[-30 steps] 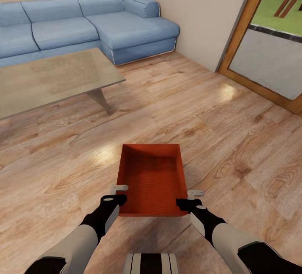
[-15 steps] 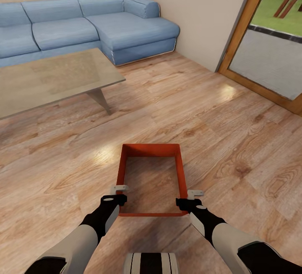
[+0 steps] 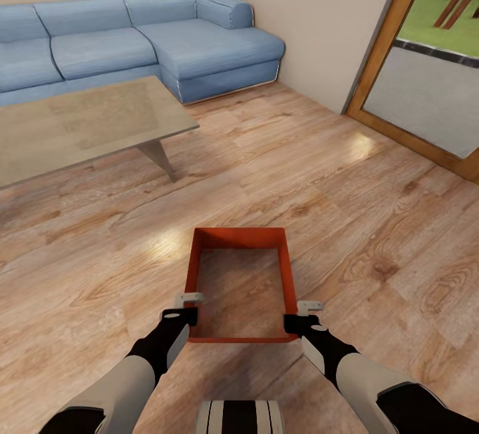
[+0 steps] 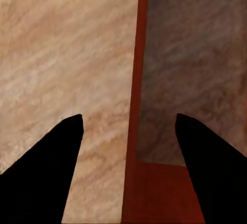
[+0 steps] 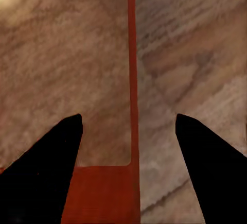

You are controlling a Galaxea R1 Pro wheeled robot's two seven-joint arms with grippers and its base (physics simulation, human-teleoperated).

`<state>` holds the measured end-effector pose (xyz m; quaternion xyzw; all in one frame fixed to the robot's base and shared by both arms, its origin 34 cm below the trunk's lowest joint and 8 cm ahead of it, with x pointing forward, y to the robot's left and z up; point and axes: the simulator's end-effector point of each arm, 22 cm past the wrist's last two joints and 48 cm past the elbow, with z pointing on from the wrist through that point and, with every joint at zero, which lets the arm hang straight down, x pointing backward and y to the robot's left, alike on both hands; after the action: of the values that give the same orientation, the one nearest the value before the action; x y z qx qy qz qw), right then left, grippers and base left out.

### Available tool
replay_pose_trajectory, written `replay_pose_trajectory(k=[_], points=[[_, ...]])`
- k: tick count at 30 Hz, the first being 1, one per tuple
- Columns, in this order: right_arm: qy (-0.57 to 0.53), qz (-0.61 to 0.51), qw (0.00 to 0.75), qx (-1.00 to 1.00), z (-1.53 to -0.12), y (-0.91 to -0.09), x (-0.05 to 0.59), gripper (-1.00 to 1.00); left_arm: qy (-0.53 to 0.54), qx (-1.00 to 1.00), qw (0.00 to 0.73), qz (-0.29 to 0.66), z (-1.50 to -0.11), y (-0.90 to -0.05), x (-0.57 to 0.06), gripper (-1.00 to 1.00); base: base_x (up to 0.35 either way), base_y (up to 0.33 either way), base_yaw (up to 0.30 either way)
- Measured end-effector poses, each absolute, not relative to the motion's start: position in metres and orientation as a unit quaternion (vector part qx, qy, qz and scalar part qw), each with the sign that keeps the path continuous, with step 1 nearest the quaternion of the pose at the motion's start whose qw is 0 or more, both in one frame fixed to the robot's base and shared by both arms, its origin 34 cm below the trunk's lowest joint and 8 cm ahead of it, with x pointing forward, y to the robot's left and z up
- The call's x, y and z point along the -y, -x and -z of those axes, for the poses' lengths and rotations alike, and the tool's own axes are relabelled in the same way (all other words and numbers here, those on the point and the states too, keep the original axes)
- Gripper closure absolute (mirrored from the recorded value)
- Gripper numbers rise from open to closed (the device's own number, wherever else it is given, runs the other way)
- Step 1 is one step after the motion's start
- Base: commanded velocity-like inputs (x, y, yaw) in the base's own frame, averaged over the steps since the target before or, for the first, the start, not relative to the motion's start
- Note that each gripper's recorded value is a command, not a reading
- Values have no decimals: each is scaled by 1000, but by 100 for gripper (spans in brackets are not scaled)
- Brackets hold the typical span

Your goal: Move the two storage containers from the living room to the garage. In the garage, place one container on the floor and stack the other container on top of it (either order is fine).

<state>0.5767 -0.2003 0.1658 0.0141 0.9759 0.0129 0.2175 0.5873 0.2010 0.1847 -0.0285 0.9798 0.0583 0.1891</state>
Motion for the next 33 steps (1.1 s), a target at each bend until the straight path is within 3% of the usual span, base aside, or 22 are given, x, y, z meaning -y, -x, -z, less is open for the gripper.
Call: replay_pose_trajectory(k=[33], points=[[-12, -13, 218, -976, -195, -585, 199, 100, 37, -978, 192, -72, -217, -598, -207, 100, 0, 0, 0]])
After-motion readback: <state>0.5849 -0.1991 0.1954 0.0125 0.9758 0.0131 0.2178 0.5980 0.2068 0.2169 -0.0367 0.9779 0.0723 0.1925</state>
